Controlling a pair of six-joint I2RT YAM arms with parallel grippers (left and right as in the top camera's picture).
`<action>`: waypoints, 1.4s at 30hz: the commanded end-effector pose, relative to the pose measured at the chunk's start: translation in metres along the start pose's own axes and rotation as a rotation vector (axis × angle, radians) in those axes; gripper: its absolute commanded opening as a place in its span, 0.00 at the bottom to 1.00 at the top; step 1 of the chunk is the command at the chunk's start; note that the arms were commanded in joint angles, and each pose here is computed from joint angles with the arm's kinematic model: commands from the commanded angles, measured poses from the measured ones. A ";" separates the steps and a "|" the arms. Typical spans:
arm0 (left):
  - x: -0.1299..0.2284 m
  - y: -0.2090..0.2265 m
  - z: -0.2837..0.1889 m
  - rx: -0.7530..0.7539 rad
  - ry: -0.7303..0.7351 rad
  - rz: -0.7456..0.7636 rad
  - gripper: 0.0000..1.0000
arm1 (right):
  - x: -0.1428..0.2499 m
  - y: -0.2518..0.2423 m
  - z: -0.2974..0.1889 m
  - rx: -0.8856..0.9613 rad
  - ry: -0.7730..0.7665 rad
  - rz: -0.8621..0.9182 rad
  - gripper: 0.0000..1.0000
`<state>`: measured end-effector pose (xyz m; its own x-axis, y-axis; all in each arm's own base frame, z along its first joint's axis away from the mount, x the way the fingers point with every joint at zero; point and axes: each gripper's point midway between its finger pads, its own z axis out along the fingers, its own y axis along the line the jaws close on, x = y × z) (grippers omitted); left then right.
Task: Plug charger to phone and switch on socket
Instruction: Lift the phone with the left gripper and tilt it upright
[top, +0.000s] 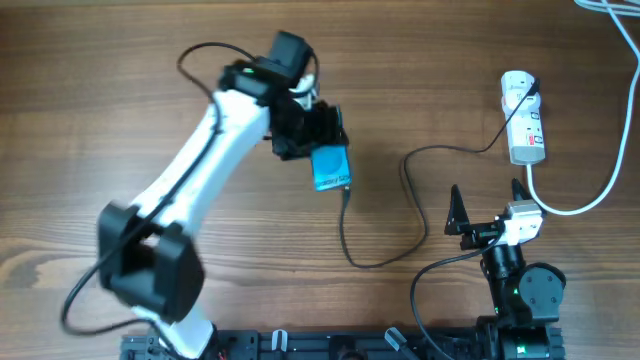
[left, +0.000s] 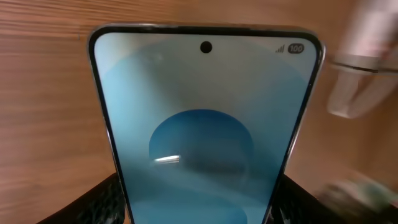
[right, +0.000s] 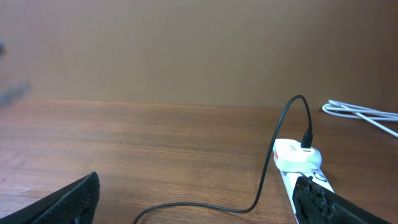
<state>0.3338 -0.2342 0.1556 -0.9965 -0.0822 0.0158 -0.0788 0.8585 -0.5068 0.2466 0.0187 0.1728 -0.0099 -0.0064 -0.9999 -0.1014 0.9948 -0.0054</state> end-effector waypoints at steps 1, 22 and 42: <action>0.029 -0.068 -0.075 0.456 0.105 0.031 0.66 | -0.001 -0.001 0.000 0.008 -0.006 -0.017 1.00; 0.062 -0.103 -0.195 0.940 0.507 -0.317 0.61 | -0.001 -0.001 0.000 0.008 -0.006 -0.018 1.00; 0.036 -0.085 -0.209 0.955 0.462 -0.415 0.56 | -0.001 -0.001 0.000 0.008 -0.006 -0.018 1.00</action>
<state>0.3070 -0.2083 0.3579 -0.8083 0.0542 0.5863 -0.5813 0.0851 -0.8092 0.2466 0.0187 0.1728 -0.0099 -0.0064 -0.9999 -0.1014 0.9948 -0.0054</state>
